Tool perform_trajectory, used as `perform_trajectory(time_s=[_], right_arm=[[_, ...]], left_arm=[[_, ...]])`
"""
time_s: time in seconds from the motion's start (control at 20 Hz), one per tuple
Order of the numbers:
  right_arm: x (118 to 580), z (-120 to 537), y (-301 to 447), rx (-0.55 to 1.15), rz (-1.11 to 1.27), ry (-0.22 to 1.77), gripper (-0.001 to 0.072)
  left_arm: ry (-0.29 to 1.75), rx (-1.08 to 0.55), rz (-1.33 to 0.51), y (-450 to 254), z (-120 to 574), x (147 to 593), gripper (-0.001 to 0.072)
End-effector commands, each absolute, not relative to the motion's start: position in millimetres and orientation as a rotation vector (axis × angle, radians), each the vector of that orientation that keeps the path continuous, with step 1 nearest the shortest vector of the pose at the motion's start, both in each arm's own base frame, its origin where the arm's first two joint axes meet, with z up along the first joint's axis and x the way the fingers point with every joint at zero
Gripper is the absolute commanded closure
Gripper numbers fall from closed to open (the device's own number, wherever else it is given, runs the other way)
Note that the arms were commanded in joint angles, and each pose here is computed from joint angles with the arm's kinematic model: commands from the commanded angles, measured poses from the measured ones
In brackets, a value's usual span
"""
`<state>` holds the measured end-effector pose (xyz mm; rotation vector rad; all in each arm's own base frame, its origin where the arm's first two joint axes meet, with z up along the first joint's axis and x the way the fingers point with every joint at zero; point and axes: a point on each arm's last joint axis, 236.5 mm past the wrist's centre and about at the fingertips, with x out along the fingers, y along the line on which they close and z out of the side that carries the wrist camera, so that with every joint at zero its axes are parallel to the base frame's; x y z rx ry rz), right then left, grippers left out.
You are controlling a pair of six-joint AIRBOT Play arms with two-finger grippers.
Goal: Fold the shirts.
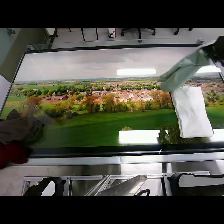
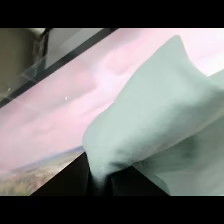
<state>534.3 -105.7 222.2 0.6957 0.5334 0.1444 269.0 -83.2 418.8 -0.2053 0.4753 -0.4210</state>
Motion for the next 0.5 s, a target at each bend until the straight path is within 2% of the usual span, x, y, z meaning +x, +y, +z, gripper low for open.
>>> perform_trajectory(time_s=[0.0, 0.45], right_arm=[[531, 229, -179, 0.633, 0.023, 0.422, 0.0686], [569, 259, -212, 0.712, -0.043, 0.174, 0.0687]], left_arm=[[0.469, -0.205, -0.419, -83, 420, 270, 0.0691], [0.47, -0.205, -0.419, -83, 420, 270, 0.0691]])
